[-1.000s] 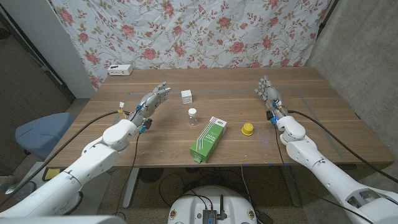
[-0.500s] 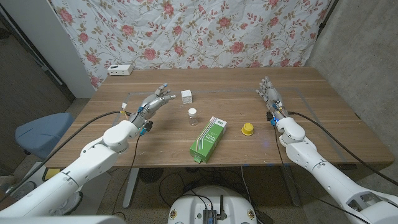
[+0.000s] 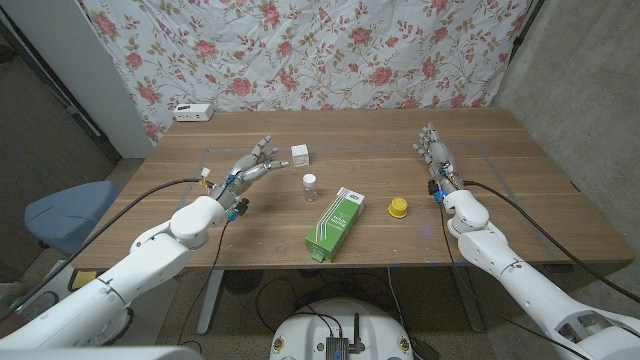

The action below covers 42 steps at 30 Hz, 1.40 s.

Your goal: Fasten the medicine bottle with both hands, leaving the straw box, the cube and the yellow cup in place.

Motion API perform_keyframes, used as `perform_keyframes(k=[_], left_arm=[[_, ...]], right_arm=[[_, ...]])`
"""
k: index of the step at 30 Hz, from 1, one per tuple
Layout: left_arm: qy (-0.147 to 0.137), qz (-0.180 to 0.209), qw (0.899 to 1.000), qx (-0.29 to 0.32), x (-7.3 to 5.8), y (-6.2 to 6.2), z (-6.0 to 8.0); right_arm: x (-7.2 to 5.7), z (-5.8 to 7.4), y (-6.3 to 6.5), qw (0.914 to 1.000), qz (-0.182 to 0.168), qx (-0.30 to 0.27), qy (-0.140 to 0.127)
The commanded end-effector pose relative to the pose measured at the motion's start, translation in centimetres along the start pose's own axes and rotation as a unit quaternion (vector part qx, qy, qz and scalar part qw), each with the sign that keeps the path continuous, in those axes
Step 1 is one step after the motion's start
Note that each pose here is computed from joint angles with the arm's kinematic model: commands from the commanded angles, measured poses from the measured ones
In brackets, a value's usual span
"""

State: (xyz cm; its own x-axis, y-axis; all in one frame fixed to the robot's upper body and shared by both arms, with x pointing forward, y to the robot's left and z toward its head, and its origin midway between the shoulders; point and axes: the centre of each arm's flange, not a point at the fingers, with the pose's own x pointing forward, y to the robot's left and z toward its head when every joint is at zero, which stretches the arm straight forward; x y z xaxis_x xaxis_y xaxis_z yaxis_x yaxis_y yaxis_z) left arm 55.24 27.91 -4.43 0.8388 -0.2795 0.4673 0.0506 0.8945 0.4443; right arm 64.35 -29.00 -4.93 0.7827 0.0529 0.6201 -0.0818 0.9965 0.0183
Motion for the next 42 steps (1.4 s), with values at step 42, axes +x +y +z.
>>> perform_keyframes(k=[42], left_arm=[[-0.052,0.038,0.996,0.067,-1.3,-5.8,-3.9]], right_arm=[[-3.1,-0.4,1.4,0.9993,-0.035,0.0,-0.013]])
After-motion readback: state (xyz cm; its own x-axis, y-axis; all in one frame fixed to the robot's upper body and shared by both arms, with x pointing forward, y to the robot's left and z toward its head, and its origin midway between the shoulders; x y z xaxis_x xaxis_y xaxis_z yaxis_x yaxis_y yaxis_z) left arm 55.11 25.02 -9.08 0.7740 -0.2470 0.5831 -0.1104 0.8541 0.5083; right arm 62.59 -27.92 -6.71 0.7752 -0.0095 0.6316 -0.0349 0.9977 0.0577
